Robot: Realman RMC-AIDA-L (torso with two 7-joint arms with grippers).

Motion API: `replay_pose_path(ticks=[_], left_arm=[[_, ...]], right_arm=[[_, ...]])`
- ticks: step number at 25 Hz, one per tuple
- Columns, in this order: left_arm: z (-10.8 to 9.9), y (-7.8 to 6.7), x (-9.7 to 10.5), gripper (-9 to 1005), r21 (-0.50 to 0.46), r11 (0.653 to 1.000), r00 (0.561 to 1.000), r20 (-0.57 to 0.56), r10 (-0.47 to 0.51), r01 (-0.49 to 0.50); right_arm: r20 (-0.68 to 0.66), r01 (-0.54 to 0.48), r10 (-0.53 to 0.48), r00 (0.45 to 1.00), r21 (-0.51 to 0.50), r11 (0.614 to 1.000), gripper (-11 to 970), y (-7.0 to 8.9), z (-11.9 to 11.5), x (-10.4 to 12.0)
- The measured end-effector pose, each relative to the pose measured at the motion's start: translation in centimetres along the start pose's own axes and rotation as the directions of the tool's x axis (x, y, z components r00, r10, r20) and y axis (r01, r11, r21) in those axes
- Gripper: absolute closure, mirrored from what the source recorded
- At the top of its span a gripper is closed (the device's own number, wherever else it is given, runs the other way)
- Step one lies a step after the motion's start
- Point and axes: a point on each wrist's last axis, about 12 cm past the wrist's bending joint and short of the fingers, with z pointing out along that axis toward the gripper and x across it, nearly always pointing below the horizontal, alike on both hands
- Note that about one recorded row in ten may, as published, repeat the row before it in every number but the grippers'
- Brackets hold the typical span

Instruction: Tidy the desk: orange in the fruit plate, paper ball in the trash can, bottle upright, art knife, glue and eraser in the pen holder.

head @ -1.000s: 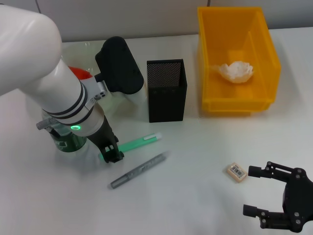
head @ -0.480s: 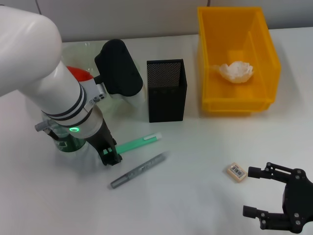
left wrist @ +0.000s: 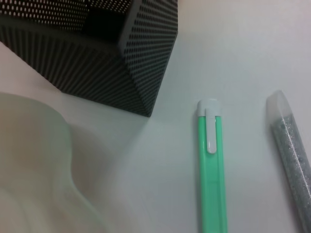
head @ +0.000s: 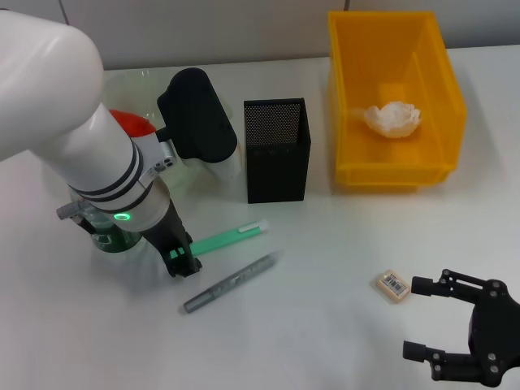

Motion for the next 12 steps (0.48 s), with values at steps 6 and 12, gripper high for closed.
replay_pose_path(ticks=[6, 12], left_arm=[[-0.06, -0.06, 0.08, 695, 0.011, 1.000, 1.000, -0.013, 0.016, -0.016], [-0.15, -0.10, 0.01, 754, 0.016, 1.000, 1.000, -0.014, 0.024, -0.024]], right_arm=[[0.007, -0.002, 0.002, 1.000, -0.009, 1.000, 143, -0.05, 0.23, -0.07], [0.001, -0.002, 0.002, 1.000, -0.021, 1.000, 143, -0.07, 0.38, -0.07]])
